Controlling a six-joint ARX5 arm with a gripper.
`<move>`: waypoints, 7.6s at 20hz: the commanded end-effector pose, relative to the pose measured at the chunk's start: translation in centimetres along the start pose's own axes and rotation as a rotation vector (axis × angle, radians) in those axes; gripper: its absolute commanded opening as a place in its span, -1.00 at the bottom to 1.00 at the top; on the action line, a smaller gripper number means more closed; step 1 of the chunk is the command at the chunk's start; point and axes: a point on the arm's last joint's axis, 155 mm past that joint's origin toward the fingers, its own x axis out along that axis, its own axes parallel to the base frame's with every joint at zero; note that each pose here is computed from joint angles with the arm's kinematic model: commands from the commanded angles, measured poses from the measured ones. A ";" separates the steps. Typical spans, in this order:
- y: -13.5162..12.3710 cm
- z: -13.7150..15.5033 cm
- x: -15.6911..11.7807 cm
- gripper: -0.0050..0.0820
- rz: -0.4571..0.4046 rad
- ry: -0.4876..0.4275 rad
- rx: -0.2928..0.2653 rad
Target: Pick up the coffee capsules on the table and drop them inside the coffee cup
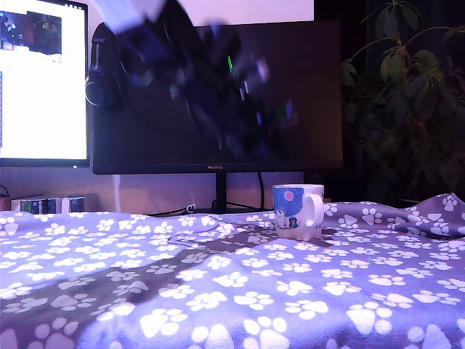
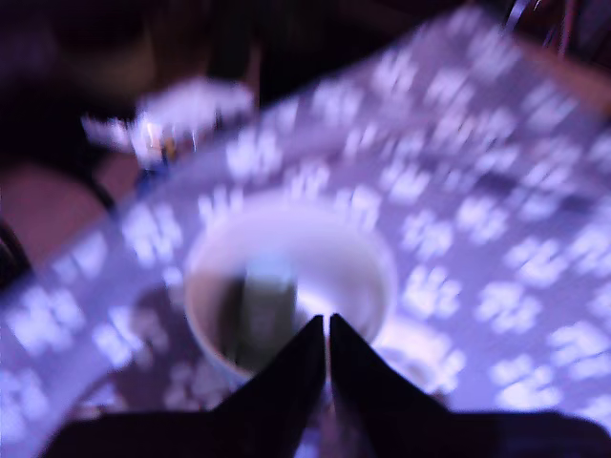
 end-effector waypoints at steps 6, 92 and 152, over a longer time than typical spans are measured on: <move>1.4 1.8 -2.7 -0.93 0.012 -0.034 0.016; -4.8 -12.6 -10.4 0.88 -0.066 -0.267 0.146; -1.2 -15.5 2.2 0.86 -0.077 0.131 0.206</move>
